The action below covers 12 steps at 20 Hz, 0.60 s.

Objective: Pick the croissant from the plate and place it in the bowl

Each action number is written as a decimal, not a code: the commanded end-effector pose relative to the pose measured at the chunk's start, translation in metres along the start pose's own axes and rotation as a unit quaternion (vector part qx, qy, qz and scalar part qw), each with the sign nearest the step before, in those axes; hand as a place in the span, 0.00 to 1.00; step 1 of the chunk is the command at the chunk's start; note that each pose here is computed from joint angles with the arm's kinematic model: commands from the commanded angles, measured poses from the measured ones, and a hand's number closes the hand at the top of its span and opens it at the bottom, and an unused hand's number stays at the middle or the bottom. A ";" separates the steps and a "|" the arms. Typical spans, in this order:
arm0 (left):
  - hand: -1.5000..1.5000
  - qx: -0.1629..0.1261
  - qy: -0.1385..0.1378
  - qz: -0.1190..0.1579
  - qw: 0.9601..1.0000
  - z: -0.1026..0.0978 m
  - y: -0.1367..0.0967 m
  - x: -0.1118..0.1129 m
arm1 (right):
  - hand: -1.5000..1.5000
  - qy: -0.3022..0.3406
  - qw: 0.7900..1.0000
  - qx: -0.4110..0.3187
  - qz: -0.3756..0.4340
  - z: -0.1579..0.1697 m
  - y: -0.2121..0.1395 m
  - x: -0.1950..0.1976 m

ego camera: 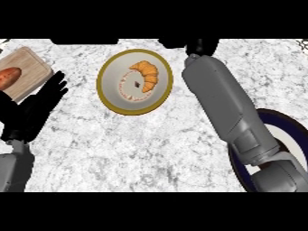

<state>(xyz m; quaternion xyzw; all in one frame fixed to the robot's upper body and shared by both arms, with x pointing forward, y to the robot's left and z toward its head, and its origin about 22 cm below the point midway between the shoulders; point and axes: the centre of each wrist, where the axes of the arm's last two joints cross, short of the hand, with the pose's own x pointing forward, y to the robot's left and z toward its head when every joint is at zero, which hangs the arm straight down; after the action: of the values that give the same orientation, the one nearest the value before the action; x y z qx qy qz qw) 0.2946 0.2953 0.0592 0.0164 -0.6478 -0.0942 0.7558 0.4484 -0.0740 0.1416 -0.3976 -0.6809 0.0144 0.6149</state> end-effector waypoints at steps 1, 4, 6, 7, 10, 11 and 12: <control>0.50 0.012 0.004 0.000 1.000 0.006 0.005 0.001 | 0.00 -0.060 0.997 0.035 -0.020 0.016 -0.007 0.001; 0.50 0.018 0.013 0.006 1.000 0.012 0.024 -0.008 | 0.00 -0.077 0.995 0.046 -0.037 0.038 -0.012 0.011; 0.50 0.022 0.021 0.000 1.000 0.020 0.022 -0.017 | 0.00 -0.100 0.991 0.063 -0.068 0.051 -0.021 0.021; 0.50 0.025 0.019 0.001 1.000 0.011 0.017 -0.010 | 0.00 -0.112 0.986 0.082 -0.088 0.063 -0.025 0.027; 0.50 0.021 0.024 0.009 0.999 0.020 0.014 -0.021 | 0.00 -0.127 0.976 0.123 -0.124 0.091 -0.038 0.023; 0.50 0.028 0.019 0.006 0.999 0.014 0.016 -0.015 | 0.00 -0.123 0.972 0.128 -0.153 0.101 -0.045 0.020; 0.50 0.030 0.018 0.007 0.999 0.010 0.017 -0.011 | 0.00 -0.120 0.968 0.129 -0.178 0.114 -0.052 0.018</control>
<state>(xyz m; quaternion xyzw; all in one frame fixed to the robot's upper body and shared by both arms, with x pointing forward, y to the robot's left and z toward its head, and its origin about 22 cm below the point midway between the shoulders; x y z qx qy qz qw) 0.2818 0.3136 0.0514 0.0324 -0.6367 -0.0755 0.7667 0.3679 -0.0504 0.1545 -0.2529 -0.7804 0.0522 0.5694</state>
